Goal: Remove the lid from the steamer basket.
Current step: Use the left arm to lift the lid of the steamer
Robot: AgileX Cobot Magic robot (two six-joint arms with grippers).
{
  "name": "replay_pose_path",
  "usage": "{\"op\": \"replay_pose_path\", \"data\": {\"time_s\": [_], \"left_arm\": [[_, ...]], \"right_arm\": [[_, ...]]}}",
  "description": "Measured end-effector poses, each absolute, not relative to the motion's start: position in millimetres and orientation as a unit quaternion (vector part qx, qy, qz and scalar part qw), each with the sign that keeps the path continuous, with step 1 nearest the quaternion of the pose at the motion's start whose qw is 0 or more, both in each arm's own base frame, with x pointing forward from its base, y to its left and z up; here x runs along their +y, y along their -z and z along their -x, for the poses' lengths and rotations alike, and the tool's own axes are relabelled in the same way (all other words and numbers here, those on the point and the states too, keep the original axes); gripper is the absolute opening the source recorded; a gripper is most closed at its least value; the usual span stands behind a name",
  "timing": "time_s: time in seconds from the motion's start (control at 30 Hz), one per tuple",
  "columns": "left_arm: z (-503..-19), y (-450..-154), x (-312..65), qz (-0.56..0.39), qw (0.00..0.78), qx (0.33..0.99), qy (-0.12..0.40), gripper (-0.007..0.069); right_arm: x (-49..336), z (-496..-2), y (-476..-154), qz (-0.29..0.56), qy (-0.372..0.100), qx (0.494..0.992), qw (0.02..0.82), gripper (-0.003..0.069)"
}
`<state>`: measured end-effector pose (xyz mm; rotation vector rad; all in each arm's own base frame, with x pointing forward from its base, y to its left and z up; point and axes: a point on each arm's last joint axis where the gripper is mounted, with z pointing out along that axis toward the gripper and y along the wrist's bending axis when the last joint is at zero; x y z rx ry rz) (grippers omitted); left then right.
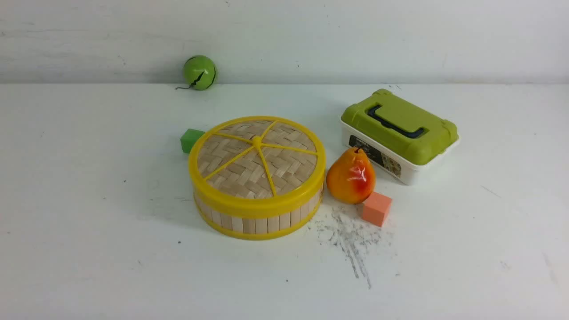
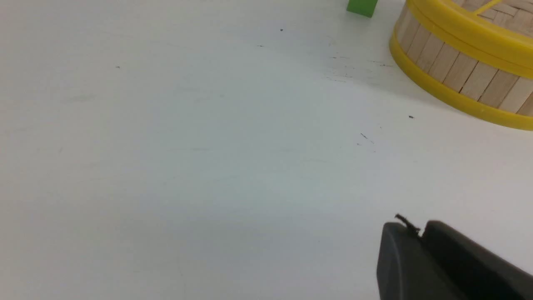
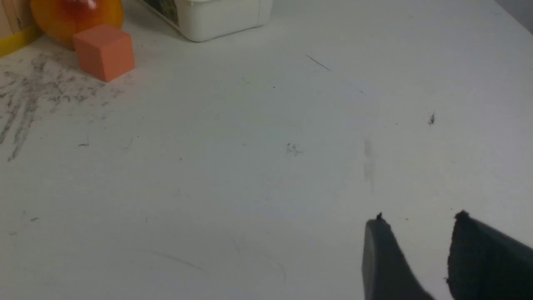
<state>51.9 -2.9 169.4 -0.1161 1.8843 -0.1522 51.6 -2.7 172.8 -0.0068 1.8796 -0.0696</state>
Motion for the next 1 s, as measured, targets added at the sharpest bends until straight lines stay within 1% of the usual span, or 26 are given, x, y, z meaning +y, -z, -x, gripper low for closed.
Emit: {"op": "replay_pose_path", "data": {"time_s": [1.0], "left_arm": [[-51.9, -169.4, -2.9, 0.05, 0.584, 0.808, 0.065, 0.0079]], "right_arm": [[-2.7, -51.6, -172.8, 0.003, 0.03, 0.807, 0.589, 0.024]]}}
